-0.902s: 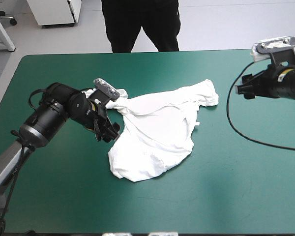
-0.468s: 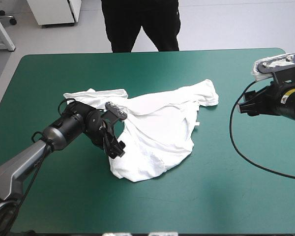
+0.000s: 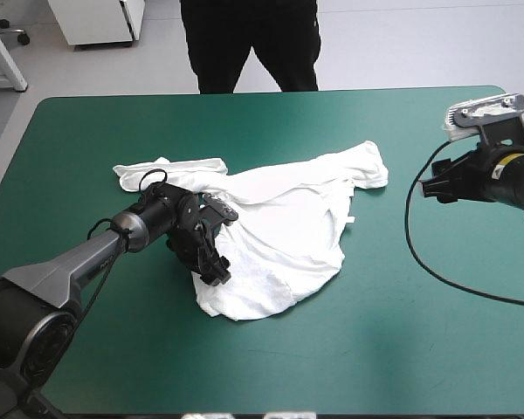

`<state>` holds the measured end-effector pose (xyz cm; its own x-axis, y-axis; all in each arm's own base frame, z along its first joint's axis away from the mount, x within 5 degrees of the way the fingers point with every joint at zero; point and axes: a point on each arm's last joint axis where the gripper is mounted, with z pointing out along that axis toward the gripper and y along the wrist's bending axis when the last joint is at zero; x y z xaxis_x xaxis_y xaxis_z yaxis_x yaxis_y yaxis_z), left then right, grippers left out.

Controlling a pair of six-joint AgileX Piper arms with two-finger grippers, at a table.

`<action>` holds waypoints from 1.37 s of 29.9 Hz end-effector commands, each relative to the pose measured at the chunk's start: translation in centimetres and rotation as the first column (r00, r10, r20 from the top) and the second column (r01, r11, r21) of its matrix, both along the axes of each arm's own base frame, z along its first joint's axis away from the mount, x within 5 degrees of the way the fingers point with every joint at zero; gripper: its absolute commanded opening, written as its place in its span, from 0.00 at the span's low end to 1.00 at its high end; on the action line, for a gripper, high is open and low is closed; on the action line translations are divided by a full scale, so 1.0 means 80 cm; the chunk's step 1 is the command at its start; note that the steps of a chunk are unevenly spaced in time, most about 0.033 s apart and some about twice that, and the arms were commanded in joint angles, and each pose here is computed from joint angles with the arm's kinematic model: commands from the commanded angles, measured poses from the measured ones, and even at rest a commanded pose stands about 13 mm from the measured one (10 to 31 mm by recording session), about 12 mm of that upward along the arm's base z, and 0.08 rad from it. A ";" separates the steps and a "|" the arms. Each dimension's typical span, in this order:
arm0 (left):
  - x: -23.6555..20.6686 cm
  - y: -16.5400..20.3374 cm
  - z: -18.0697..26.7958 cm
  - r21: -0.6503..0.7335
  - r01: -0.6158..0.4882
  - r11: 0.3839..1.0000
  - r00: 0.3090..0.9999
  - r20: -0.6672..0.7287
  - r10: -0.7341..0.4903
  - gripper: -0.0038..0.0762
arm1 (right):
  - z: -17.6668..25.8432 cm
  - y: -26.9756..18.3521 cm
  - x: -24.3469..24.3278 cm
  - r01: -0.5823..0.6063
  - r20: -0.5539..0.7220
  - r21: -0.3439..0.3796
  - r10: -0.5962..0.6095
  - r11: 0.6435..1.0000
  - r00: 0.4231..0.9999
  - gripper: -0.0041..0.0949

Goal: Fold the cloth

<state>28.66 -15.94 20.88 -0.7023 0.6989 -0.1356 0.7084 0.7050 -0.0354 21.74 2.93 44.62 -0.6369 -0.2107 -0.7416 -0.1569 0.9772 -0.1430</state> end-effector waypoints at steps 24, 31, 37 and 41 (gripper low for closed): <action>-0.010 -0.016 0.002 -0.104 -0.051 0.993 0.994 -0.097 0.041 0.04 | -0.168 0.055 0.204 -0.071 -0.169 0.103 0.088 0.992 0.982 0.74; -0.012 -0.015 0.001 -0.091 -0.067 0.994 0.991 -0.122 0.056 0.04 | -0.193 0.060 0.247 -0.067 -0.193 0.071 0.079 0.995 0.978 0.74; -0.015 -0.014 0.001 -0.082 -0.065 0.995 0.988 -0.145 0.053 0.04 | -0.211 0.060 0.288 -0.043 -0.208 0.055 0.054 0.998 0.977 0.74; -0.016 -0.014 0.001 -0.080 -0.065 0.995 0.987 -0.151 0.052 0.04 | -0.238 0.057 0.305 -0.016 -0.295 0.053 0.031 0.998 0.955 0.68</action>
<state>28.45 -16.65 20.74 -0.7445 0.6533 -0.1374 0.6675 0.7323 -0.1346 45.66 8.19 23.15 -0.8493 -0.2161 -0.4816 -0.2303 0.9726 -0.0303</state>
